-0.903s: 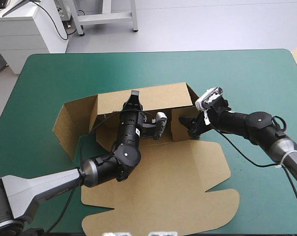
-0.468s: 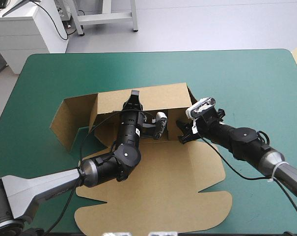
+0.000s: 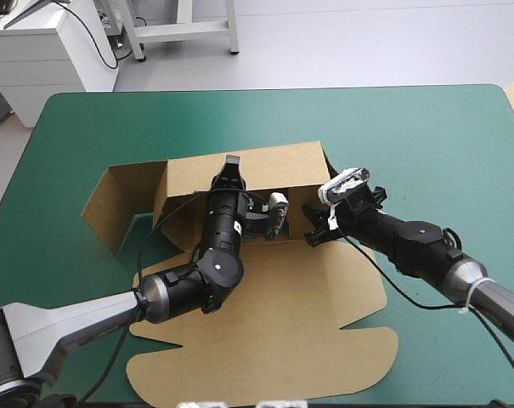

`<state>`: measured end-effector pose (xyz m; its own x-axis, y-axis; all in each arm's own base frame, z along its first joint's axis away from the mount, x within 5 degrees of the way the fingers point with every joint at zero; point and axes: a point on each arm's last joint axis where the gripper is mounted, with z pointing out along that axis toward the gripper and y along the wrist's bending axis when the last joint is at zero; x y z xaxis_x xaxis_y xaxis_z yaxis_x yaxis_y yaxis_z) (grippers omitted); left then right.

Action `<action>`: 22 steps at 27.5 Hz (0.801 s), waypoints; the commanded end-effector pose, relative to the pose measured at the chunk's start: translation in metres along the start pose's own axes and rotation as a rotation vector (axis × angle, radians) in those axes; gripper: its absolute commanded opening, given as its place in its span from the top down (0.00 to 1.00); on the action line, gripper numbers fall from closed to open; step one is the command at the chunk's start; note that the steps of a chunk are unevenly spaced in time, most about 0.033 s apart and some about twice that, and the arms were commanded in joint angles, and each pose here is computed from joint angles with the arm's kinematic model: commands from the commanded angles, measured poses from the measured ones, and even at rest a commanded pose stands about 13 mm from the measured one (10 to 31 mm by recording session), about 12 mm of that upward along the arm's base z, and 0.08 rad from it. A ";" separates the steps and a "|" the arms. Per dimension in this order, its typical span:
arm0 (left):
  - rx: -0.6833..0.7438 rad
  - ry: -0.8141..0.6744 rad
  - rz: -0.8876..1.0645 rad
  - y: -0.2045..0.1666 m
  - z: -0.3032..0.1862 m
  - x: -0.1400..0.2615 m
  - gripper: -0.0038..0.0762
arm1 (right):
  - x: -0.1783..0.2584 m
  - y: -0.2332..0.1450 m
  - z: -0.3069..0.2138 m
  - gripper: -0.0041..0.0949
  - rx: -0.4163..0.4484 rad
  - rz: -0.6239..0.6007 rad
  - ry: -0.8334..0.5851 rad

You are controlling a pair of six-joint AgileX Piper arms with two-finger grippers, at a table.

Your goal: Fold the box

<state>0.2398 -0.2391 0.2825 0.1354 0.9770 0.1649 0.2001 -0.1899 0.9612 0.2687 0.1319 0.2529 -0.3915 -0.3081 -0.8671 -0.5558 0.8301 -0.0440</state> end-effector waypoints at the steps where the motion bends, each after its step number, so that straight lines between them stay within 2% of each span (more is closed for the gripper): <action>1: -0.099 -0.022 0.002 0.023 -0.008 0.003 0.96 | -0.028 -0.001 -0.008 0.97 -0.010 0.014 -0.099; 10: -0.103 -0.021 -0.016 0.023 -0.008 0.003 0.96 | -0.037 -0.001 -0.009 0.98 -0.014 0.027 -0.128; 13: -0.103 -0.021 -0.016 0.023 -0.008 0.003 0.96 | -0.037 0.002 -0.009 0.95 -0.049 -0.045 -0.128; 16: -0.103 -0.021 -0.016 0.023 -0.008 0.003 0.96 | -0.037 0.007 -0.009 0.80 -0.092 -0.066 -0.137; 17: -0.103 -0.021 -0.016 0.023 -0.008 0.003 0.96 | -0.037 0.007 -0.009 0.72 -0.096 -0.060 -0.137; 18: -0.103 -0.021 -0.016 0.023 -0.008 0.003 0.96 | -0.037 0.007 -0.009 0.62 -0.097 -0.045 -0.136; 19: -0.103 -0.021 -0.016 0.023 -0.008 0.003 0.96 | -0.037 0.006 -0.009 0.40 -0.088 -0.005 -0.131; 20: -0.103 -0.021 -0.016 0.023 -0.008 0.003 0.96 | -0.037 0.006 -0.009 0.31 -0.086 0.006 -0.126; 21: -0.103 -0.021 -0.016 0.023 -0.008 0.003 0.96 | -0.036 0.005 -0.009 0.14 -0.083 0.014 -0.117; 22: -0.103 -0.021 -0.016 0.023 -0.008 0.003 0.96 | -0.035 0.005 -0.009 0.10 -0.084 0.014 -0.112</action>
<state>0.2412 -0.2362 0.2831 0.1055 0.9850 0.1369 0.2020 -0.1560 0.9669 0.2756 0.1395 0.2630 -0.3710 -0.2842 -0.8841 -0.5874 0.8092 -0.0136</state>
